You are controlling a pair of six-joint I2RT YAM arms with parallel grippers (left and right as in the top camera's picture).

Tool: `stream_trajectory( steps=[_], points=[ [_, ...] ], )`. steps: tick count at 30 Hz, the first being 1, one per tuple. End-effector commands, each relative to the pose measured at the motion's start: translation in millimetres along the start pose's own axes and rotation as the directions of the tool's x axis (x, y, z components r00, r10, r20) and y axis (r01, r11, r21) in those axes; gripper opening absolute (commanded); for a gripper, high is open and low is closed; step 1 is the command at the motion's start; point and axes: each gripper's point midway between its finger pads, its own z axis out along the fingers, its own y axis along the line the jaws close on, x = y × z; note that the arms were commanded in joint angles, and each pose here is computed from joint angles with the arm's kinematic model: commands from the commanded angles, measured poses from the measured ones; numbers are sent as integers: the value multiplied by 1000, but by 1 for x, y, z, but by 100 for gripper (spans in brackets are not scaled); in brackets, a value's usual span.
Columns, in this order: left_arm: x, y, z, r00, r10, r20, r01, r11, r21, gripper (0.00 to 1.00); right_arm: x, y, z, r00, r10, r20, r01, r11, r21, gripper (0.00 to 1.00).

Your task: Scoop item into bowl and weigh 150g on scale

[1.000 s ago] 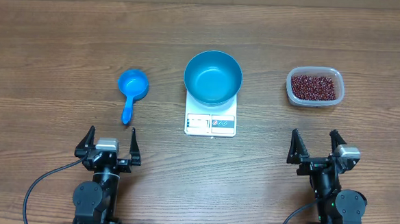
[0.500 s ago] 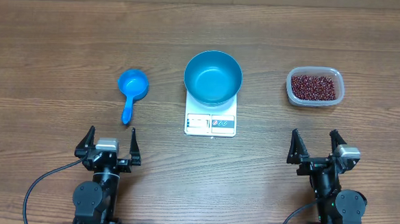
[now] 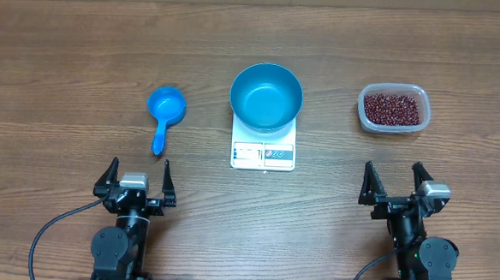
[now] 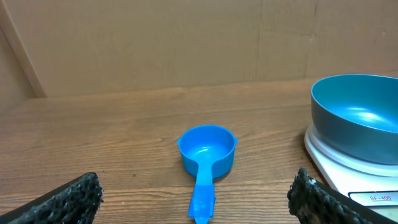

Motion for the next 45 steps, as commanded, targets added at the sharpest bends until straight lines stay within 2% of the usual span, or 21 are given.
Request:
stream_trajectory(
  steps=[1,45],
  points=[
    [0,1,0,1000,15,5,-15,1000,-2,100,2,0,0,1000,2,4,-2,1000,-1,100],
    [0,1,0,1000,15,5,-15,1000,-2,100,2,0,0,1000,2,4,-2,1000,-1,100]
  ],
)
